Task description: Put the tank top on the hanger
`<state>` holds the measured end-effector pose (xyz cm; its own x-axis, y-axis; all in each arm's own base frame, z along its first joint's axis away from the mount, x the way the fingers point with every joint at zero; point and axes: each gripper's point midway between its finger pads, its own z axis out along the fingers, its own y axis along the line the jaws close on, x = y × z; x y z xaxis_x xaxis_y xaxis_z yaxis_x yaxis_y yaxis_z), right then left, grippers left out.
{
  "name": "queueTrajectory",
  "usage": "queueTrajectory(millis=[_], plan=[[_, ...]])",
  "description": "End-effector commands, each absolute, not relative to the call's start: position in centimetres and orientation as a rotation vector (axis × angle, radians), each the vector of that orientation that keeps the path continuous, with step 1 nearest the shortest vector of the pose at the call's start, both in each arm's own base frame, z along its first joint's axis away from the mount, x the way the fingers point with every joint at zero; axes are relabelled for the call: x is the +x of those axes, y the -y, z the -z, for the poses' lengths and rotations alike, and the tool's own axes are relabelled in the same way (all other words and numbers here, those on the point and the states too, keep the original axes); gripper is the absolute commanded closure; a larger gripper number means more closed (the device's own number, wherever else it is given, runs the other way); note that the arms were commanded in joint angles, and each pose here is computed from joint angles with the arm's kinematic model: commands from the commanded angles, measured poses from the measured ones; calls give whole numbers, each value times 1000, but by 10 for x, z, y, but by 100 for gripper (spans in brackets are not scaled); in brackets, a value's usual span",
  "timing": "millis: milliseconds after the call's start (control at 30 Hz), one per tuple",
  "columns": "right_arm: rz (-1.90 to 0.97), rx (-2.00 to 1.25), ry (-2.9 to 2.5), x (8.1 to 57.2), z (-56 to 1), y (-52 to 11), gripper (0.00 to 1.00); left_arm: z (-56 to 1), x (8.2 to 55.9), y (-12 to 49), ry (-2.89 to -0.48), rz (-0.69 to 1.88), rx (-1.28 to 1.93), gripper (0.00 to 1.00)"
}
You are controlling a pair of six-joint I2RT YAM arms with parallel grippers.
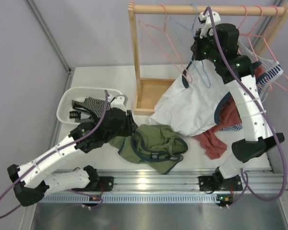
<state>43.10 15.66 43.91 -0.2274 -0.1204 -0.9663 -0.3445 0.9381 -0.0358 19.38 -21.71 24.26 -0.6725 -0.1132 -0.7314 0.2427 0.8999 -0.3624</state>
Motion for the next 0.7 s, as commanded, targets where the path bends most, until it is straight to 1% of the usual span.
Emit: queueTrajectory(millis=[0,133,367,500,533,600,633,667], plan=[[-195,-259,-1635,418,-495,-138,100,-257,197,224,-2210,599,85,63],[-198,-223,-1576,409,-513,-132,100,-258,198,224,-2210,598,84,63],[-195,-204,-1552,396,-518,-126,100,-259,197,222,-2205,601,80,63],[-218,-172,-1564,383,-509,-121,100,-257,197,222,-2210,598,84,62],[-227,-163,-1552,374,-513,-118,100,-257,196,222,-2208,599,88,62],[-235,-163,-1590,366,-501,-117,100,-256,197,221,-2212,590,91,62],[-250,-150,-1586,354,-503,-114,100,-255,197,221,-2214,583,90,62],[-250,-152,-1621,351,-489,-113,100,-254,197,220,-2216,579,90,62]])
